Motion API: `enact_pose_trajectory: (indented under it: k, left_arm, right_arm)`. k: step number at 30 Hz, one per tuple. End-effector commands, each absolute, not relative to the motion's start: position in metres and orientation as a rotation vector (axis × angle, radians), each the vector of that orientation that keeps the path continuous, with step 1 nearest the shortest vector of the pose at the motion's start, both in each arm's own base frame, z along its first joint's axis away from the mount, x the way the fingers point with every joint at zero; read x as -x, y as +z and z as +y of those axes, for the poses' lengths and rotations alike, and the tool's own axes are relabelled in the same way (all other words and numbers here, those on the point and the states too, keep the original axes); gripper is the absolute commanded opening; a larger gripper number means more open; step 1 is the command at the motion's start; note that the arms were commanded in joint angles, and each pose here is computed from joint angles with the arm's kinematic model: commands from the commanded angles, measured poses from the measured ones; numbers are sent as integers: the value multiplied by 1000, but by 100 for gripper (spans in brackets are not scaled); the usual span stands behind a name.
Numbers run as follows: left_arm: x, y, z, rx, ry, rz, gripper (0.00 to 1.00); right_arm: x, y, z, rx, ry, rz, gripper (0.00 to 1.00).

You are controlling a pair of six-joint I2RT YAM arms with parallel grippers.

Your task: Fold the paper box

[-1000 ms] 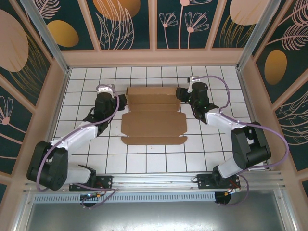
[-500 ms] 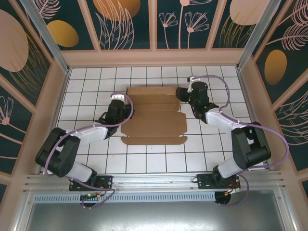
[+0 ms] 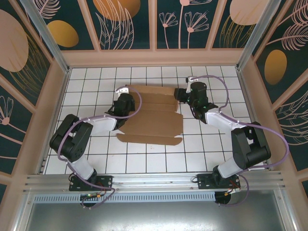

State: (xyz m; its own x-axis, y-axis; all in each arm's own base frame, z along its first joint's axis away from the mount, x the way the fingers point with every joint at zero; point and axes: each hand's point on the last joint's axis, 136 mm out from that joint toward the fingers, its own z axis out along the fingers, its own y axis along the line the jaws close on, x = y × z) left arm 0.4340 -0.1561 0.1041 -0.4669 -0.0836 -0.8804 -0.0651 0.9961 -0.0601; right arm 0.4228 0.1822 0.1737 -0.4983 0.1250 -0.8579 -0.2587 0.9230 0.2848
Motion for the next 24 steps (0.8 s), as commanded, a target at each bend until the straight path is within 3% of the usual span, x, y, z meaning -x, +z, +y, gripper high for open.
enact_pose_trajectory:
  k: [1, 11, 17, 21, 24]
  left_arm:
    - [-438, 100, -138, 188, 121, 2066, 1]
    - [-439, 85, -139, 228, 192, 2096, 2]
    - [-428, 102, -156, 165, -24, 2044, 43]
    - [-420, 128, -162, 135, -118, 1995, 58]
    - [-412, 140, -160, 133, -143, 1987, 63]
  right_arm:
    - [-416, 173, 187, 94, 472, 2070, 53]
    - [-414, 172, 192, 82, 464, 2075, 52]
    - [-418, 185, 178, 74, 436, 2061, 57]
    - [-414, 203, 178, 122, 442, 2041, 62]
    - [-412, 226, 174, 134, 426, 2005, 65]
